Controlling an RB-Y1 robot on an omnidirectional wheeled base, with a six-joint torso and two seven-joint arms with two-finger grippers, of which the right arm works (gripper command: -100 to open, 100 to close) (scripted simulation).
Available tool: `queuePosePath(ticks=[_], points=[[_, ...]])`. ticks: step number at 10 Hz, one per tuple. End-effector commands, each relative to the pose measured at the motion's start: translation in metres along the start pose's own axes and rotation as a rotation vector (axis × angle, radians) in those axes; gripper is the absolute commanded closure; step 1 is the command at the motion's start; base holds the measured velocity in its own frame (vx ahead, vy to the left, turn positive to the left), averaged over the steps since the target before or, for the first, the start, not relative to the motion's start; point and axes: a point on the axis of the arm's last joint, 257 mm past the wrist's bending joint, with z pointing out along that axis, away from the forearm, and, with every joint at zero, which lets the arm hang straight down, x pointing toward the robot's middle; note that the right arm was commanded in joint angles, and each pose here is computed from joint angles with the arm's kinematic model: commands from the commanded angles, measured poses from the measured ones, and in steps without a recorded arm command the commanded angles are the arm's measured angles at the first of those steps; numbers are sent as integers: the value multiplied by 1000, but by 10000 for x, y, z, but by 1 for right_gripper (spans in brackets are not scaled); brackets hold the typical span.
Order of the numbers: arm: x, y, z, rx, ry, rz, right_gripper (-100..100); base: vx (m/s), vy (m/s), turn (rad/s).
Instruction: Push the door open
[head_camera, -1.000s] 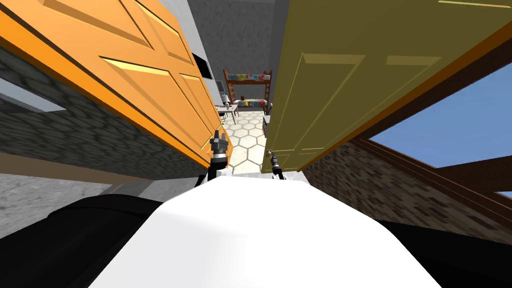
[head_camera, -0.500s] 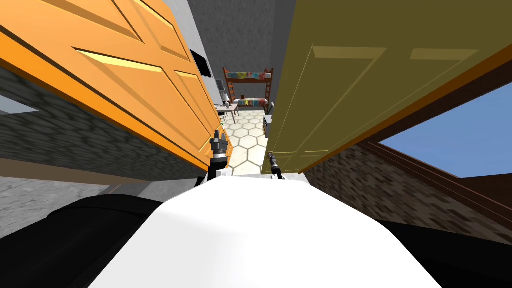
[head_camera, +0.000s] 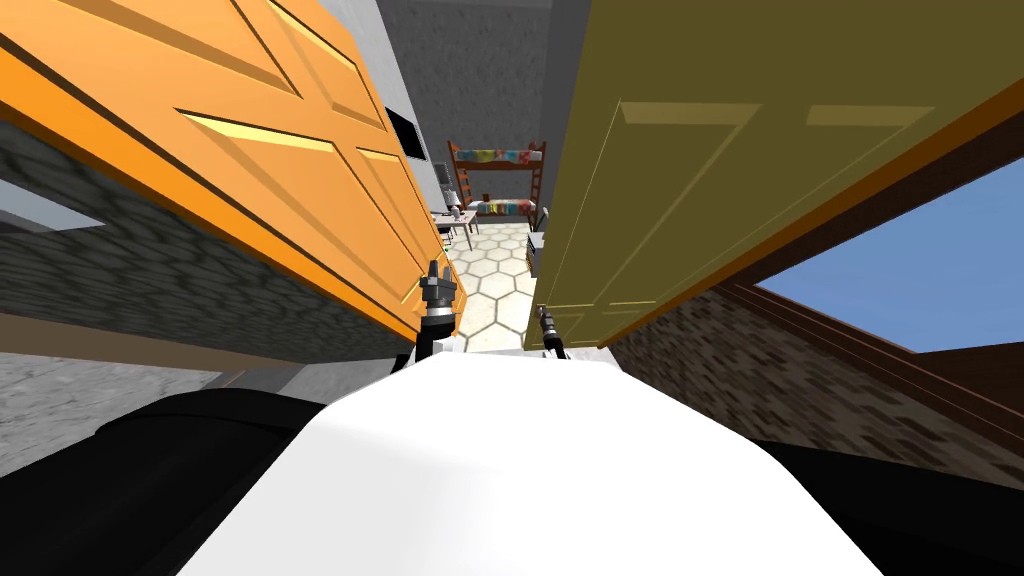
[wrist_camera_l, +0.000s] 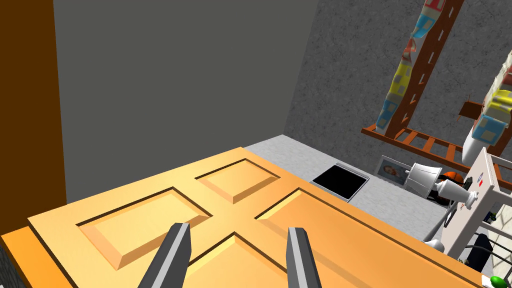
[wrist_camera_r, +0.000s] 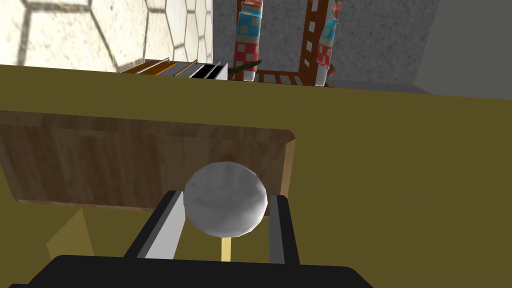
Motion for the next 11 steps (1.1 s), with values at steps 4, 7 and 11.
queuePosePath(ticks=[4,7,11], points=[[-325,29,-7,-5,-43,-27,100,122,41,-22],[-570,33,-20,-4,-81,-43,100,186,66,-74],[-471,23,-12,-2,-67,-31,-100,-127,29,-21]])
